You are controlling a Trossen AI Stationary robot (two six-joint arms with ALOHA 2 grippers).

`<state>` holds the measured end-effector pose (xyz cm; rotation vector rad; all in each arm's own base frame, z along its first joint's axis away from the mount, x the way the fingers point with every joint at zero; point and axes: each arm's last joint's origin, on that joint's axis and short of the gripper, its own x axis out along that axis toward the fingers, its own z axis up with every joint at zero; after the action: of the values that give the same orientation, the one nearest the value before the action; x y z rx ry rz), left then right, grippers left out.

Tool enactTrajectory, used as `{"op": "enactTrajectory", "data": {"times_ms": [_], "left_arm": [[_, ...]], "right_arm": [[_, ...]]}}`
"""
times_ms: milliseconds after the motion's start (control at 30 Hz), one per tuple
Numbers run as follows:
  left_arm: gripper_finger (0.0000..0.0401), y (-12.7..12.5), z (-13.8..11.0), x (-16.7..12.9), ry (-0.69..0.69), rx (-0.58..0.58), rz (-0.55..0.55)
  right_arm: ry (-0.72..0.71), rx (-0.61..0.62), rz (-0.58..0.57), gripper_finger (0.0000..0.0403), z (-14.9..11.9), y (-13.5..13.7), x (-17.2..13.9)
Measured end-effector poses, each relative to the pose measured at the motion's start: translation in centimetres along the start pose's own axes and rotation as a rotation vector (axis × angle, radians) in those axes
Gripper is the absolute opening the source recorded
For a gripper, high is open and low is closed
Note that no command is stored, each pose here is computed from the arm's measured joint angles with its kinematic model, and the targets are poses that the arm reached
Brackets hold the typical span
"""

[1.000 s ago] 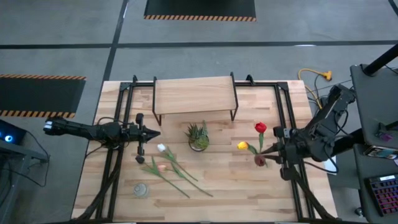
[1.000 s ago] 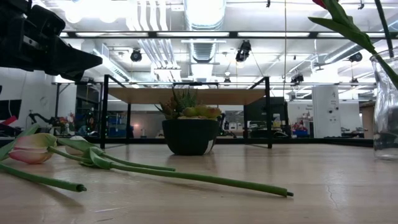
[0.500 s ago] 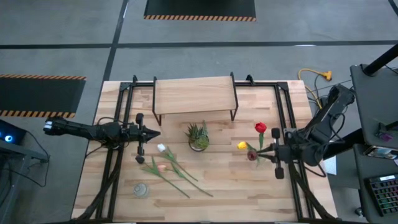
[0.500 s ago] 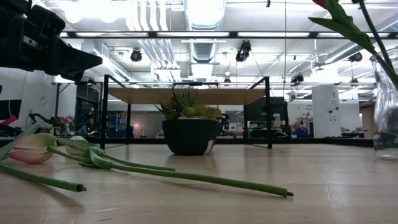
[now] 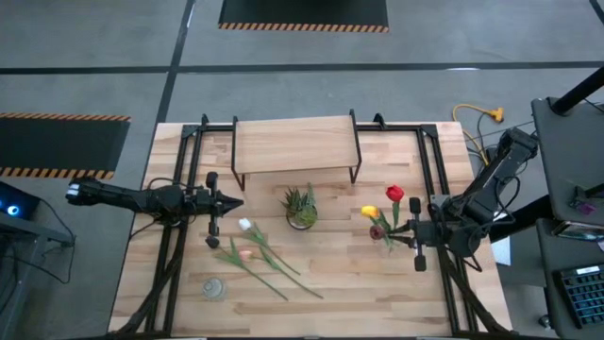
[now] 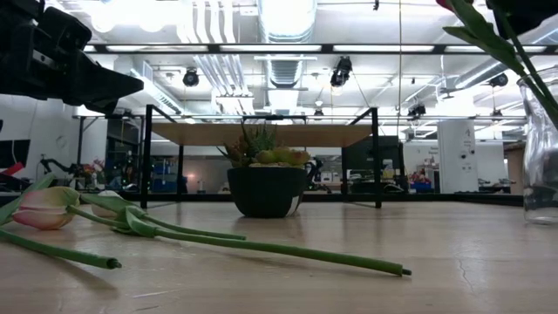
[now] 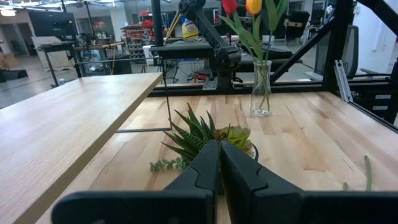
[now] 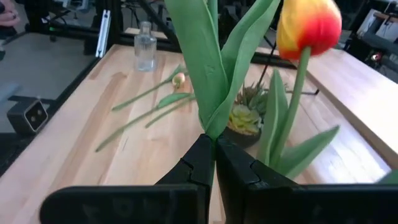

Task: Pick and place flowers into a vace then onto a shelf
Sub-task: Put the dark red flower into the right transparent vase

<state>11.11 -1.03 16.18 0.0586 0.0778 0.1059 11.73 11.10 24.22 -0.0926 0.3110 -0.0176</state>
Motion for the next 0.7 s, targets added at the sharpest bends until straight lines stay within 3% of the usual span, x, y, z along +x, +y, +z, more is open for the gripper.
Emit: {"op": "enactTrajectory", "data": {"times_ms": [367, 700], "left_arm": [[0.0, 0.0, 0.0, 0.0, 0.0, 0.0, 0.0], [0.0, 0.0, 0.0, 0.0, 0.0, 0.0, 0.0]], "right_arm": [[0.012, 0.024, 0.008, 0.0009, -0.47, 0.02, 0.1], [0.01, 0.035, 0.008, 0.0048, -0.41, -0.03, 0.05]]}}
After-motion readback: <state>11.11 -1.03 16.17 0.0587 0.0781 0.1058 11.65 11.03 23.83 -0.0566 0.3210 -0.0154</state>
